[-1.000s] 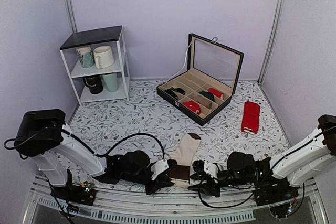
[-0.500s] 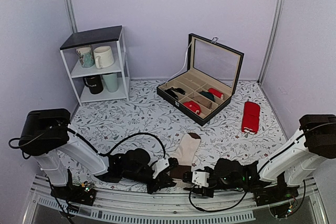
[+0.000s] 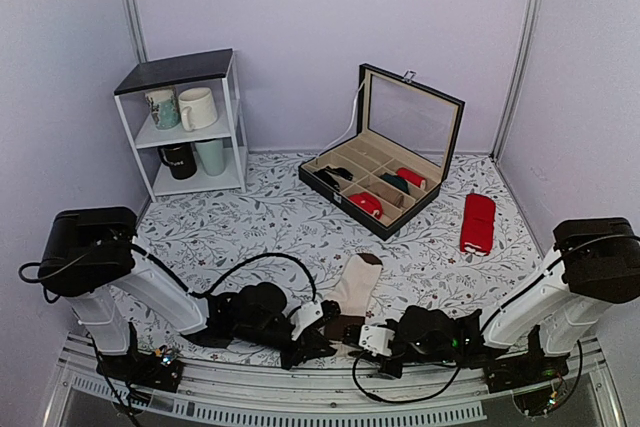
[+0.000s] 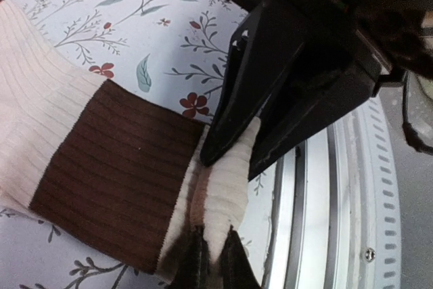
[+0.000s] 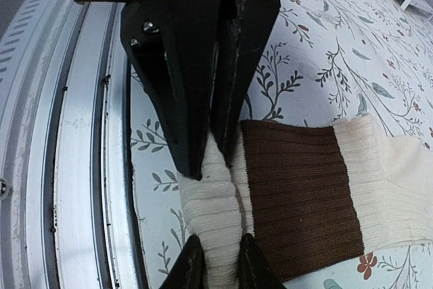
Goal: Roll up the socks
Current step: Roll a pair of socks at the center of the board.
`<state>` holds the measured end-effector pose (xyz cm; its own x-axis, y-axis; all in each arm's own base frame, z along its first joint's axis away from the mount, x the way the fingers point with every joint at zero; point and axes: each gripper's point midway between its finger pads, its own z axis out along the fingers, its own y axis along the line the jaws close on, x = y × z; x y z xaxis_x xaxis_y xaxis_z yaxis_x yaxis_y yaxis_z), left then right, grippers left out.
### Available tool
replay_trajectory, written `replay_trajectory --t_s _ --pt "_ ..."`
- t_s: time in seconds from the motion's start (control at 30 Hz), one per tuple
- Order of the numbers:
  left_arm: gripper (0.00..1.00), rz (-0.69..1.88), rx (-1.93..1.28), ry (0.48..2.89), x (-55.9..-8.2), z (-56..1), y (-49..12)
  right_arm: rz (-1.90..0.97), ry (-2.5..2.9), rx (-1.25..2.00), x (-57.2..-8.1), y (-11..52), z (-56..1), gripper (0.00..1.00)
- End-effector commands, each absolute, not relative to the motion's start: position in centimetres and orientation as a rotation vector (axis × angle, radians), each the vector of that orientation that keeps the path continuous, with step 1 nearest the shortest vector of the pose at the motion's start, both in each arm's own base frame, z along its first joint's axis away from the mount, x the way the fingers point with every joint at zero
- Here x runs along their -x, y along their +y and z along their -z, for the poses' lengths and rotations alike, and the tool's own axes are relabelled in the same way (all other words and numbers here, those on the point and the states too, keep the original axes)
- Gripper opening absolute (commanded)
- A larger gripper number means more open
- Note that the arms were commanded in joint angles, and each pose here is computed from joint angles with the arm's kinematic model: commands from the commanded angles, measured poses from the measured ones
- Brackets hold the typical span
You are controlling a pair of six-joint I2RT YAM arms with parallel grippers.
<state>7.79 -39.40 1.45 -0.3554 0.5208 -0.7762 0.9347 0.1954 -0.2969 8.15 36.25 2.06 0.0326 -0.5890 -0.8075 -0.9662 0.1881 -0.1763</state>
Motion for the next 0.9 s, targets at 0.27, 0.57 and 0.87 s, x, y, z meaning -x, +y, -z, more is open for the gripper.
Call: replay_trajectory --t_s 0.27,0.57,0.87 --pt "0.25 0.589 -1.296 1.941 -10.9 -1.5 -34.8 -0.737 2.002 1.388 -6.4 34.2 1.2 0.09" --pt "0.5 0.507 -1.37 1.452 -9.8 -8.6 -36.3 -0.948 2.467 1.165 -3.9 31.1 3.5 0.09" --pt "0.52 0.547 -1.518 1.378 -6.9 -6.4 -37.8 -1.002 2.676 1.033 -3.0 30.4 4.6 0.09"
